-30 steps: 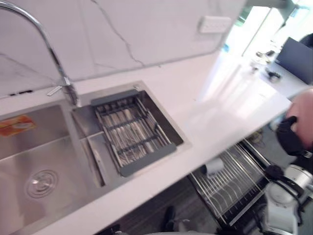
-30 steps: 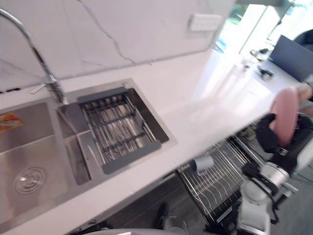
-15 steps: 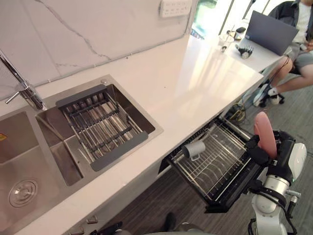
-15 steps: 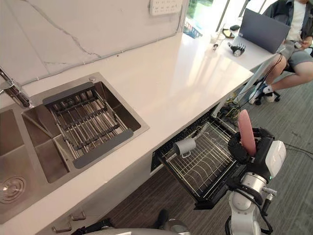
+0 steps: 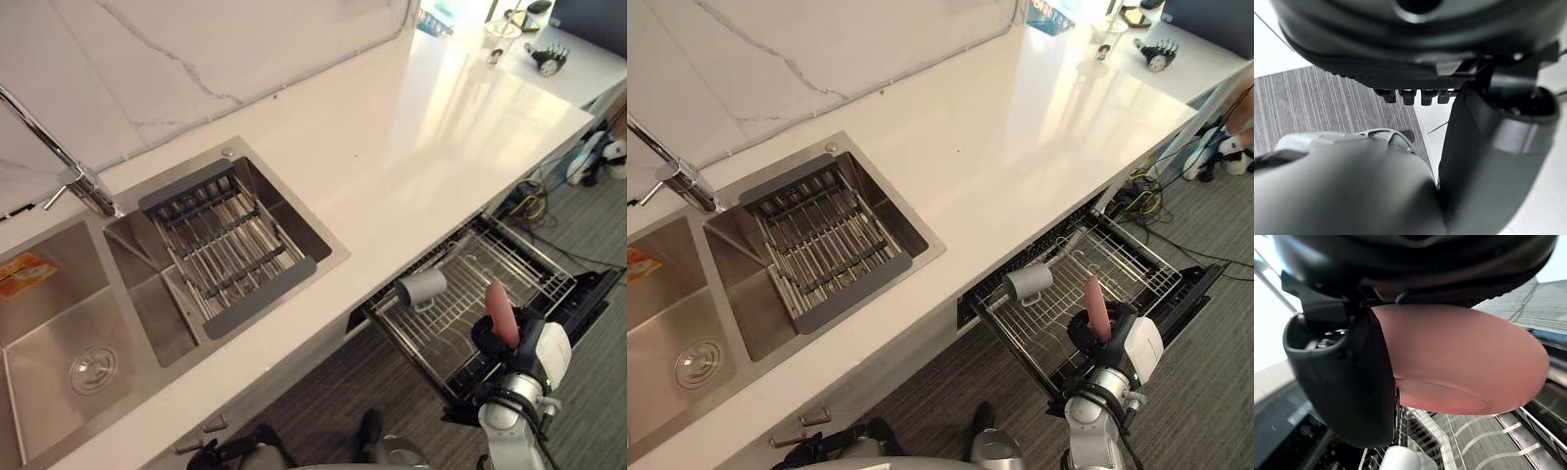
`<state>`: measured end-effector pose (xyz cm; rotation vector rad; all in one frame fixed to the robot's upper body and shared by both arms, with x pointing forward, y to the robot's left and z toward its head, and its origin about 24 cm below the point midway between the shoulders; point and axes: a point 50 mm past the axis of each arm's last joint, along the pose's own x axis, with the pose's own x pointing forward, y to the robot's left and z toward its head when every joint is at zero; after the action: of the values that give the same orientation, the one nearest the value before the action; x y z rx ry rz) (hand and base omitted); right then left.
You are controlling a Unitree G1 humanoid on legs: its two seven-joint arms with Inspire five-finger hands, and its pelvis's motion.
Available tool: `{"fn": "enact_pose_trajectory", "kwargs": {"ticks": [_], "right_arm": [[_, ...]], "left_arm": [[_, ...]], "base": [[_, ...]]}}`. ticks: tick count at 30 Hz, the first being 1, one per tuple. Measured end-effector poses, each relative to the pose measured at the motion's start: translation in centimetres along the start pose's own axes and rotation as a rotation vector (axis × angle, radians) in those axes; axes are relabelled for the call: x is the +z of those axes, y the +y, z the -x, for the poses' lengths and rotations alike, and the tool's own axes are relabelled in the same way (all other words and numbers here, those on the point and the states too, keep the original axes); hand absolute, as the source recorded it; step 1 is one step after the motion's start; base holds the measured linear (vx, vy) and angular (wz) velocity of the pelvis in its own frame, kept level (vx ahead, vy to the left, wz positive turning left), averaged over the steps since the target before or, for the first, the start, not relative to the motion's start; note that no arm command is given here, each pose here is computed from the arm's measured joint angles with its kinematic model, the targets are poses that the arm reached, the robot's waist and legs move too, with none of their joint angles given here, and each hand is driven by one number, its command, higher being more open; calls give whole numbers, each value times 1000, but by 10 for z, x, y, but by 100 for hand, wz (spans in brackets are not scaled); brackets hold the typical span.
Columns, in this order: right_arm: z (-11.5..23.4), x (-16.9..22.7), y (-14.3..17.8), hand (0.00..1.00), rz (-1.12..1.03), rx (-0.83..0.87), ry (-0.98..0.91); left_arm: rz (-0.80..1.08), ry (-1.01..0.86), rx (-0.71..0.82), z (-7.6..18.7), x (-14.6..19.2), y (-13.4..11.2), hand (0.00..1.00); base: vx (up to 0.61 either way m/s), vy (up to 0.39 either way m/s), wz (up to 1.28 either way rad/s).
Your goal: Walk over to the sink, pick up the cup, carry it to the dishwasher, place the cup inside the dishwasher, then close the dishwasher door
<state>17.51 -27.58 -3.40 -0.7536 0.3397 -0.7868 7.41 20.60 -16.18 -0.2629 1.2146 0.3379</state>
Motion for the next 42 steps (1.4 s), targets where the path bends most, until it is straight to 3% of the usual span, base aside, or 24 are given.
{"fn": "enact_pose_trajectory", "kwargs": {"ticks": [11, 12, 20, 27, 35, 39, 42], "right_arm": [[-28, 1, 14, 0, 159, -1, 70], [-34, 3, 13, 100, 179, -5, 74], [-64, 7, 3, 100, 279, -1, 158], [-50, 3, 22, 100, 45, 114, 241], [-28, 15, 17, 100, -133, 103, 131], [-26, 32, -8, 100, -204, 15, 48], [-38, 40, -45, 100, -289, -148, 18]], "left_arm": [[138, 44, -150, -3, 14, -25, 100], [147, 47, -169, -3, 17, -28, 100], [250, 94, -246, -3, 27, -32, 100], [224, 61, -245, -4, 28, -34, 100], [230, 14, -173, -5, 28, -30, 100], [227, 6, -121, -6, 29, -21, 100], [211, 12, -83, -6, 28, -11, 100]], "base": [[18, 41, 14], [4, 40, 21], [0, 47, 11], [13, 44, 7], [0, 41, -3], [0, 40, -18], [-11, 56, -37]]}}
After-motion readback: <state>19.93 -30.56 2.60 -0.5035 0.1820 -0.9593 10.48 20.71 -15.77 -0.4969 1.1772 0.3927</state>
